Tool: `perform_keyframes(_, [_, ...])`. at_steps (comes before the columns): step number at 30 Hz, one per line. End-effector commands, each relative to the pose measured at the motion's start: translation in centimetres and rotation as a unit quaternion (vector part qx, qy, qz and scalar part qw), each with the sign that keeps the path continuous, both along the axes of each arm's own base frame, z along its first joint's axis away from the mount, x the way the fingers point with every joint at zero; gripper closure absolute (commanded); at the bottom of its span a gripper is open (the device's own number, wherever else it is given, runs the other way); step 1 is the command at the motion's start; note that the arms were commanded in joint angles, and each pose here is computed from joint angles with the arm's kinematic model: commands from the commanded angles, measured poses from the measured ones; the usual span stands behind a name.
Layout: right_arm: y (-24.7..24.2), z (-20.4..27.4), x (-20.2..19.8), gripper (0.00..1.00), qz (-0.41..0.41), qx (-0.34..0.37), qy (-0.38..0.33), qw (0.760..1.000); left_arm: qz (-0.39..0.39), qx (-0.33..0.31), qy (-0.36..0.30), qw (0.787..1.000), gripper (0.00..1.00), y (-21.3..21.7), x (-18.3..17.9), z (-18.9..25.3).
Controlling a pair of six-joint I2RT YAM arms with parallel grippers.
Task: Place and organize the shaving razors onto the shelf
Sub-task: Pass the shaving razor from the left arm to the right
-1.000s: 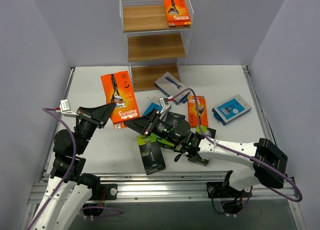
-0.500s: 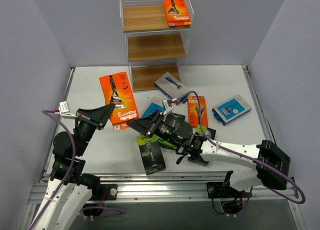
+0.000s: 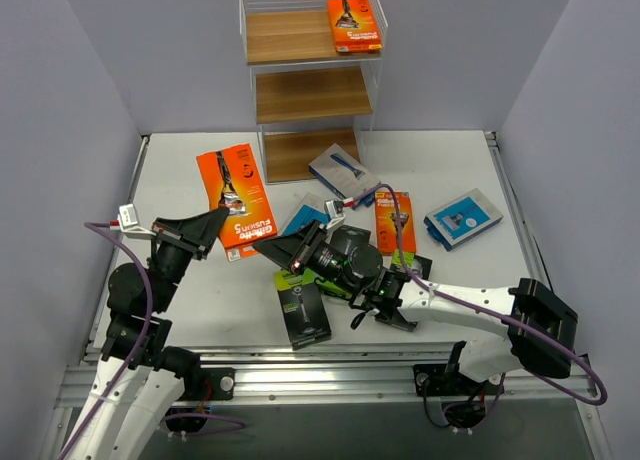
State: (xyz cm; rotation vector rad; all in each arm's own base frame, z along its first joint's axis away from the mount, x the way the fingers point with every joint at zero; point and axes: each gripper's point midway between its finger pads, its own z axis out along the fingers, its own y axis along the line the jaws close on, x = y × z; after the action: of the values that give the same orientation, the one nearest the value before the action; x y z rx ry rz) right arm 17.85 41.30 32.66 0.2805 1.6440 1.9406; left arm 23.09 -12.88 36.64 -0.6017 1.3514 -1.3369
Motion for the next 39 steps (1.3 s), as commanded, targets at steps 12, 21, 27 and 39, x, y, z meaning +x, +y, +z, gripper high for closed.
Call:
perform_keyframes(12, [-2.9,5.2,2.9,1.0,-0.096,0.046,-0.04,0.994,0.014,0.076,-0.001,0.997,0.34,0.3,-0.1,-0.2])
perform_keyframes(21, [-3.2,5.1,2.7,1.0,-0.09,0.031,-0.049,0.994,0.044,0.127,0.013,0.991,0.25,1.2,0.3,-1.1])
perform_keyframes(27, [-3.7,6.1,3.2,1.0,-0.085,0.017,-0.065,0.994,0.111,0.234,0.014,0.966,0.24,4.0,0.2,0.1])
perform_keyframes(39, [-5.7,15.6,5.6,1.0,-0.073,-0.039,-0.187,0.979,0.19,0.412,0.013,0.891,0.19,6.8,3.7,2.0])
